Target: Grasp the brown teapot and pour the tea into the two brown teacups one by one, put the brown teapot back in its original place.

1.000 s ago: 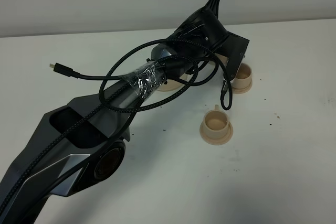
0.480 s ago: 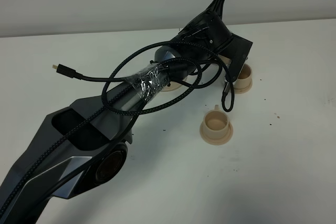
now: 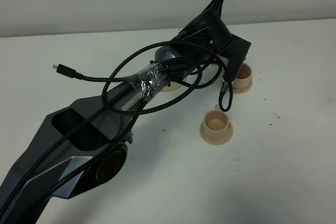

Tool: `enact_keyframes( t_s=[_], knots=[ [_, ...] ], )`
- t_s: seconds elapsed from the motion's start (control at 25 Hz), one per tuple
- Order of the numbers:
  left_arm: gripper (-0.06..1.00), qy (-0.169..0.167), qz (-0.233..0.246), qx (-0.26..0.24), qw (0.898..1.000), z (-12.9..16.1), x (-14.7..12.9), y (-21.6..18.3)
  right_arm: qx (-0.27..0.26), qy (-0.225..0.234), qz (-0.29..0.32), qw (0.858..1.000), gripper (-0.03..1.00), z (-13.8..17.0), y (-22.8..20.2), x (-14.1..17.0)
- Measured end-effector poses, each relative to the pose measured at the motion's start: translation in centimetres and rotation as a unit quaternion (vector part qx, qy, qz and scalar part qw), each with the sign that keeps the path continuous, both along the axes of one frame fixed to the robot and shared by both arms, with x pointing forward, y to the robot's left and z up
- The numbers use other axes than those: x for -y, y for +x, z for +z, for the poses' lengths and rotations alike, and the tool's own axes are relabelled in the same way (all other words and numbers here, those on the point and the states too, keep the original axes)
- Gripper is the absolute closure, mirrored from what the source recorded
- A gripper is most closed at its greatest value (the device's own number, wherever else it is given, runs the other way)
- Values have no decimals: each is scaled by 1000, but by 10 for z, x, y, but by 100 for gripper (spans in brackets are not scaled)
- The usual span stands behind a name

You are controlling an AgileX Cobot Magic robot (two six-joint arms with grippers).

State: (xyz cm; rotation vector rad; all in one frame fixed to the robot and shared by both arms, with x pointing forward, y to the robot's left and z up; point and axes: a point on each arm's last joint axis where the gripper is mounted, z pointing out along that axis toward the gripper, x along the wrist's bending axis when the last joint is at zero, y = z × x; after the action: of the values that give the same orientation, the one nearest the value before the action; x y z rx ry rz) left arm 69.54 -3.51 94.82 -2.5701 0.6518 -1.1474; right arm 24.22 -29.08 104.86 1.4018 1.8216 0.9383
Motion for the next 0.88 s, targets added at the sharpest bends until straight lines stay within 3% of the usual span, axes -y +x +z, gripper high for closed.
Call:
enact_keyframes(
  t_s=[0.88],
  knots=[
    [82,25,-49,18,998,3,4,2,0,0,0,1000,73,0,0,0]
  ],
)
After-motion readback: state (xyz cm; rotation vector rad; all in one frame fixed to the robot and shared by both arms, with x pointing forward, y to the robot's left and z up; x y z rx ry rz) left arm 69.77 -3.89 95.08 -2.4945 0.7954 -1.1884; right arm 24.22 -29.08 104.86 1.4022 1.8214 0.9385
